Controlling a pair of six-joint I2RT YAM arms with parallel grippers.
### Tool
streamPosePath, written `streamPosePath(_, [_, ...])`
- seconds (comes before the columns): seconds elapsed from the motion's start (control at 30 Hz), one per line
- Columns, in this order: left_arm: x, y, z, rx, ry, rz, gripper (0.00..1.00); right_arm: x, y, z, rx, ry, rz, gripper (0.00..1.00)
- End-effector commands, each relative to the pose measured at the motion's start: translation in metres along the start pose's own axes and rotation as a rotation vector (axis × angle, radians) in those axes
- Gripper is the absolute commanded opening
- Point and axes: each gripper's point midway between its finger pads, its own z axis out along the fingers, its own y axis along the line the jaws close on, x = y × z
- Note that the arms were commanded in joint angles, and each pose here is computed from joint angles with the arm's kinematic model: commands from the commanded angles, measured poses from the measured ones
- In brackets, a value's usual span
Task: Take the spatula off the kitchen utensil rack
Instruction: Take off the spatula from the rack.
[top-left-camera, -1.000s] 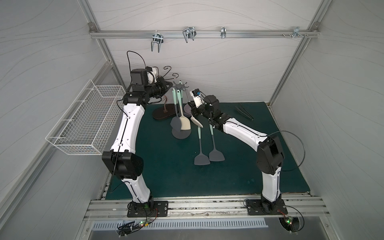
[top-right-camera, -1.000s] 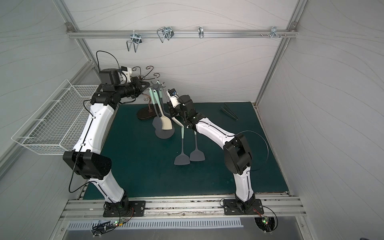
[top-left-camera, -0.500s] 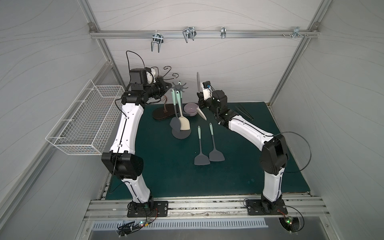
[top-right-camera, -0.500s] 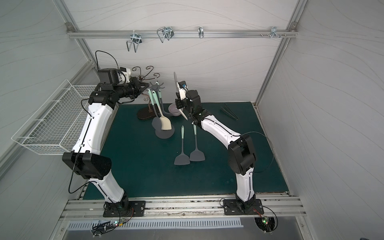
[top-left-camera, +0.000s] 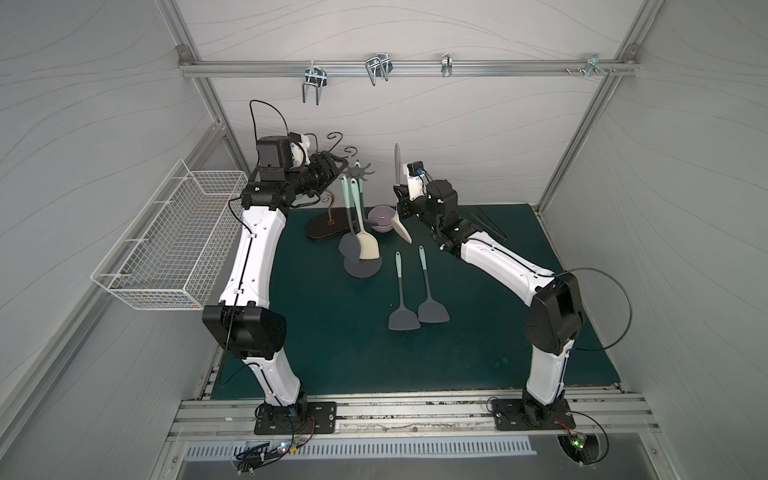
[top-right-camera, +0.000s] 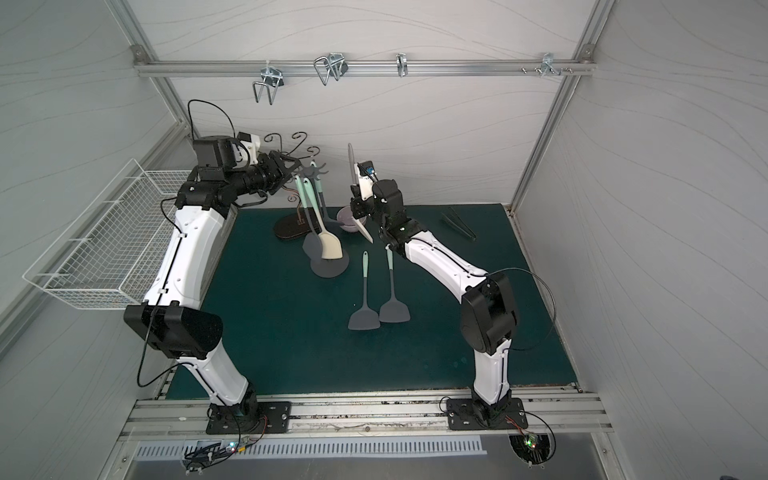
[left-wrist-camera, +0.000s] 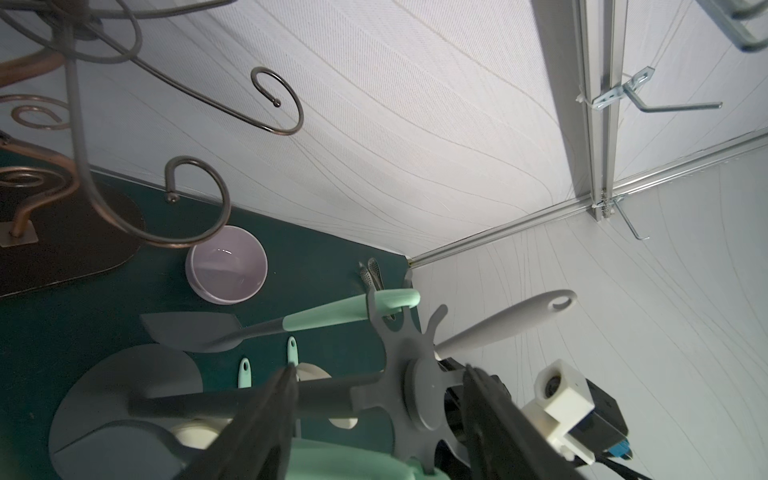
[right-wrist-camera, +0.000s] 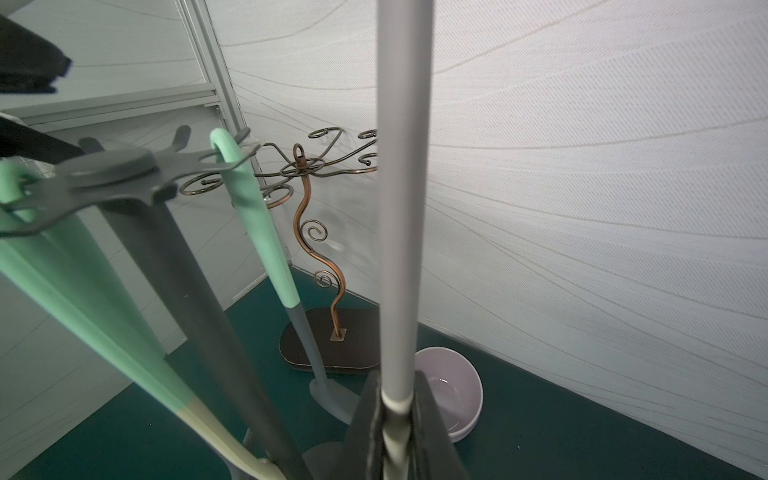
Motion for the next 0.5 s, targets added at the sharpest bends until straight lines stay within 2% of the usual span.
streamPosePath(0.0, [-0.014, -0.017, -0.022, 0.027, -0.073, 0.081, 0.77, -0.027, -0.004, -0.029, -0.001, -0.027, 0.039, 0.00])
streamPosePath(0.1, [-0.013, -0.013, -0.035, -0.015, -0.092, 0.131, 0.83, -0.017, -0.006, -0.051, 0.003, 0.008, 0.050, 0.00])
streamPosePath(0.23, [-0.001, 0.000, -0.054, -0.097, -0.109, 0.187, 0.86, 0.001, -0.004, -0.090, -0.017, 0.052, 0.076, 0.00])
streamPosePath(0.47, [0.049, 0.016, -0.098, -0.194, -0.120, 0.278, 0.83, 0.040, 0.041, -0.156, -0.227, 0.163, 0.098, 0.00])
